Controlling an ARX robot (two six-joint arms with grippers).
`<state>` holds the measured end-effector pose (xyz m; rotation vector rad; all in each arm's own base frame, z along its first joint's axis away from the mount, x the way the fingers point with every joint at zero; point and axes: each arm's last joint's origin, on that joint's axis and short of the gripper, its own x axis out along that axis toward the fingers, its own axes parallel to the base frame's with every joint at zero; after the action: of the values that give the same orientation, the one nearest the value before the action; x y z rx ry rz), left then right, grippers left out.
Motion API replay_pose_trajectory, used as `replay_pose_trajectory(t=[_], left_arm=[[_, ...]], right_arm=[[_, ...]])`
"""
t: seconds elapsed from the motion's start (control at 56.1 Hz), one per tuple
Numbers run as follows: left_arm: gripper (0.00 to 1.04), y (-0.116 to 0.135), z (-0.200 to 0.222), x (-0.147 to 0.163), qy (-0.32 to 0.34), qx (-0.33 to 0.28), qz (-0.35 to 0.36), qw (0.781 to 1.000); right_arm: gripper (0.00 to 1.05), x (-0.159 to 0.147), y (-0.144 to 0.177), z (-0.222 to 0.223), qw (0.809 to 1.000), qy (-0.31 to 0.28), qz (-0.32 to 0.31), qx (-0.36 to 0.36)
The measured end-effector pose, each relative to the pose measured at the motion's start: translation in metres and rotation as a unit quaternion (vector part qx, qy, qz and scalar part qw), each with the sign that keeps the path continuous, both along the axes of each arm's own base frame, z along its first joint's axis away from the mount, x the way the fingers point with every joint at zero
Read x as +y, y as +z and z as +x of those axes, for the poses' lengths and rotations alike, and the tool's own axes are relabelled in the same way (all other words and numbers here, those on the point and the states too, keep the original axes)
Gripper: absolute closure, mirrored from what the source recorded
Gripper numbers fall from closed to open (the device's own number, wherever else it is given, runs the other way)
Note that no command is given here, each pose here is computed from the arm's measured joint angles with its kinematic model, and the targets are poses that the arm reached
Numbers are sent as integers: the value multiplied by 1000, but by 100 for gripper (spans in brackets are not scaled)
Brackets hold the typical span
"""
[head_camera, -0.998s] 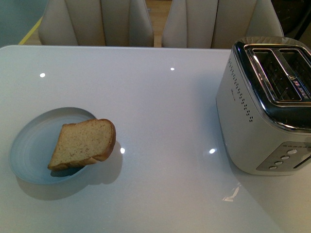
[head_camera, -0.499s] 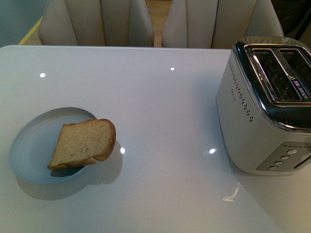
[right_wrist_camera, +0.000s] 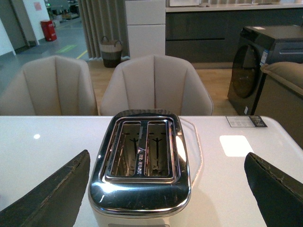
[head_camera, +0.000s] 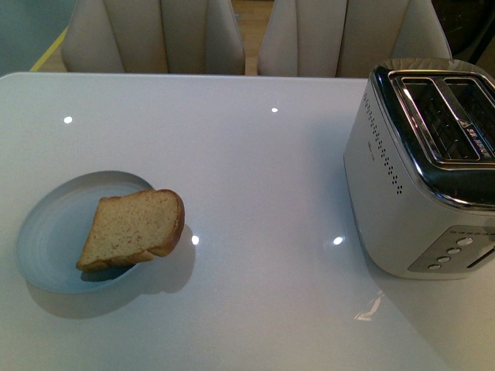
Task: Left arm holds plate, right arm toasts bread
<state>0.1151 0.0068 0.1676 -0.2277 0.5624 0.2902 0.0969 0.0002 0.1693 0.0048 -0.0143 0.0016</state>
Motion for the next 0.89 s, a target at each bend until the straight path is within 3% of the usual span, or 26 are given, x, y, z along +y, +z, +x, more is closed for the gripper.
replay_pose_trajectory(t=[0.41,0.678,0.891], left_arm=[[7,-24,76,45,-5,19,-48,999],[7,-72,105,43,-14,92,-110,990],[7,-115,116,39,9,161,-112,981]], right_arm=[[9,0,0,0,1000,0,0,0],[9,0,0,0,1000,0,0,0],[9,0,0,0,1000,0,0,0]])
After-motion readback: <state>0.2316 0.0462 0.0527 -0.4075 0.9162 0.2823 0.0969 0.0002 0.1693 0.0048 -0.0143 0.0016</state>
